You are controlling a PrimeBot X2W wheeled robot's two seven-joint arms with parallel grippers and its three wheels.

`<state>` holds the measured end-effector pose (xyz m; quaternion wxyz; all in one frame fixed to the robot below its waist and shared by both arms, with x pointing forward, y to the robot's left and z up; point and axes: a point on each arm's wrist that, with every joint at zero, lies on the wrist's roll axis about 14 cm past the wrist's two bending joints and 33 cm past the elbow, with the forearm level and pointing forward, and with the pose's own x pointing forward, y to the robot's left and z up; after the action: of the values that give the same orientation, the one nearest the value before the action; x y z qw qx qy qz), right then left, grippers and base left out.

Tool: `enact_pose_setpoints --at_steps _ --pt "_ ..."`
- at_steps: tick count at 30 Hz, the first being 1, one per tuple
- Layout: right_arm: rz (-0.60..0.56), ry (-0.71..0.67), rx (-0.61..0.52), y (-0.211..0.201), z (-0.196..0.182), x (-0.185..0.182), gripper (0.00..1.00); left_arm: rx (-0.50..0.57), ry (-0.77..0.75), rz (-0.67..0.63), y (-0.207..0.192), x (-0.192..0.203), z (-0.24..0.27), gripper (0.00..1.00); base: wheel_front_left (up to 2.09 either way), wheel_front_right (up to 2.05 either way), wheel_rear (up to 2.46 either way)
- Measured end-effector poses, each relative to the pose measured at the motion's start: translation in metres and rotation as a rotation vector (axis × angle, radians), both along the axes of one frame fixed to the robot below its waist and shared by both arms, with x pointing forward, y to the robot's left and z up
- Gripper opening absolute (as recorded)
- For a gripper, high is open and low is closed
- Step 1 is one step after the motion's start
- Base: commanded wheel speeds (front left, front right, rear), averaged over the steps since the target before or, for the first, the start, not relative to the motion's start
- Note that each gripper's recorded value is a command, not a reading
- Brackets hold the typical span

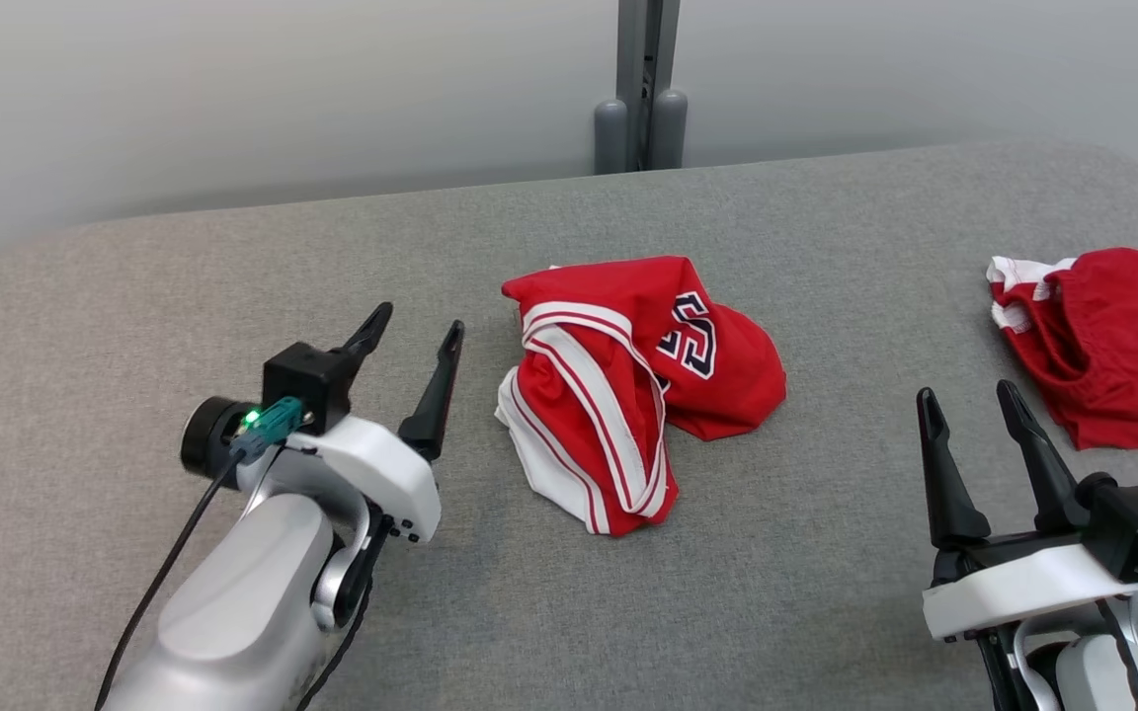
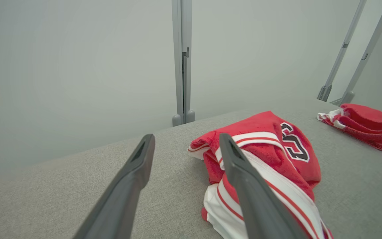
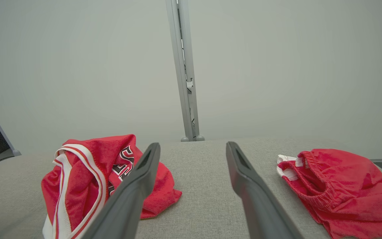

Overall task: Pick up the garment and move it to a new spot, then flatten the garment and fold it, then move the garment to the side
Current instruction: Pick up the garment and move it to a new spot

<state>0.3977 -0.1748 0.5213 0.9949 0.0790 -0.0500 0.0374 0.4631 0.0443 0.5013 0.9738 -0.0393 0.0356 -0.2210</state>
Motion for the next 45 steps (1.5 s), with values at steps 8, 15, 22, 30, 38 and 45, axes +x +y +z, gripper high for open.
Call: enact_pose_setpoints --at_steps 8,15,22,30,38,45 --pt "0.054 -0.003 0.002 0.019 0.001 -0.003 1.00 -0.053 0.000 0.241 0.064 -0.035 -0.008 1.00 0.00 0.00 0.00" --pt "0.076 0.004 0.023 0.027 -0.004 -0.009 1.00 -0.084 0.009 0.363 0.096 -0.071 -0.017 1.00 0.00 0.00 0.00" --pt "0.104 0.016 0.043 0.038 -0.010 -0.018 1.00 -0.134 0.014 0.448 0.107 -0.101 -0.020 1.00 0.00 0.00 0.00" --pt "0.112 0.035 0.047 0.041 -0.017 -0.020 1.00 -0.126 0.020 0.470 0.112 -0.110 -0.026 1.00 0.00 0.00 0.00" --pt "0.119 0.031 0.037 0.043 -0.016 -0.019 1.00 -0.118 0.004 0.464 0.112 -0.109 -0.023 1.00 0.00 0.00 0.00" --pt "0.114 0.031 0.030 0.042 -0.017 -0.019 1.00 -0.117 -0.004 0.461 0.113 -0.109 -0.022 1.00 0.00 0.00 0.00"
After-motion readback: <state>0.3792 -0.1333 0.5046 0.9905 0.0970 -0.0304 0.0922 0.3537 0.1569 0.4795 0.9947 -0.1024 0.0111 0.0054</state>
